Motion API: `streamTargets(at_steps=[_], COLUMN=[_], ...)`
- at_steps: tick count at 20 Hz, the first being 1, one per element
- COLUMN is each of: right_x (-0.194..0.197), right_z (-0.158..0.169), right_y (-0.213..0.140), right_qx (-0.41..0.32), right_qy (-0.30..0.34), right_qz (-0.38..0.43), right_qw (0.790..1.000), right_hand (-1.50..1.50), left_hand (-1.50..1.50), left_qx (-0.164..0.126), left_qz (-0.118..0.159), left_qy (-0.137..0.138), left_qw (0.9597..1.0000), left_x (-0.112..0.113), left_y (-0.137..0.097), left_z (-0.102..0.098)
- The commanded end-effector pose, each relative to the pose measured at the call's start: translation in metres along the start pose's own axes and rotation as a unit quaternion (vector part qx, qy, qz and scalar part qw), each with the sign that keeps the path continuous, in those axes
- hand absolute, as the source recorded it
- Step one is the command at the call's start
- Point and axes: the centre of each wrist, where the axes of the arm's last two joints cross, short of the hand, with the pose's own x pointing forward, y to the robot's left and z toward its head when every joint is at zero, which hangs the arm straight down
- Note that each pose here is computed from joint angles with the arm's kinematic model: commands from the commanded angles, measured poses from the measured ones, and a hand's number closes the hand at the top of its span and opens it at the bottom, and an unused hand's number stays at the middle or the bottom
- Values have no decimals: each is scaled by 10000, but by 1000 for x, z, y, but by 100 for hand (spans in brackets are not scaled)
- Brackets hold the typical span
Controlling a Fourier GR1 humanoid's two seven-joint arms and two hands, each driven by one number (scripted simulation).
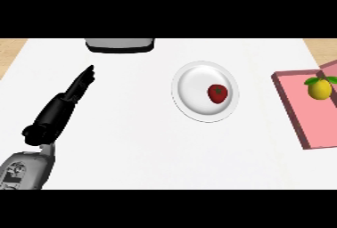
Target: Pick the lemon from the plate and place it in the cardboard box
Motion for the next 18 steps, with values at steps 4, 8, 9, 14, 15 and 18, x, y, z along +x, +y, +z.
streamTargets(at_steps=[4, 8, 9, 14, 15, 18], right_x=[11, 11, 0, -60, -77, -106], right_z=[10, 15, 11, 0, 0, -1], right_y=[-22, -48, -47, -25, -32, -30], right_qx=[-942, -1632, -1792, -2109, -2223, -2515], right_qy=[-1303, -1478, -1372, -893, -918, -890], right_qz=[-1468, -3780, -4189, -5096, -5195, -5237], right_qw=[9760, 8992, 8796, 8293, 8199, 8091], right_hand=[-150, -150, -150, -150, -150, -150], left_hand=[0, 0, 0, 0, 0, 0], left_qx=[-58, 85, 65, 94, 29, 16], left_qz=[96, -12, 75, -32, -18, -131], left_qy=[39, 137, 108, -8, 69, 37], left_qw=[9999, 9999, 9999, 10000, 10000, 9999], left_x=[0, -4, -5, 0, -9, 7], left_y=[-7, 8, -2, 7, 2, 9], left_z=[-5, 8, 12, 7, 13, 3])
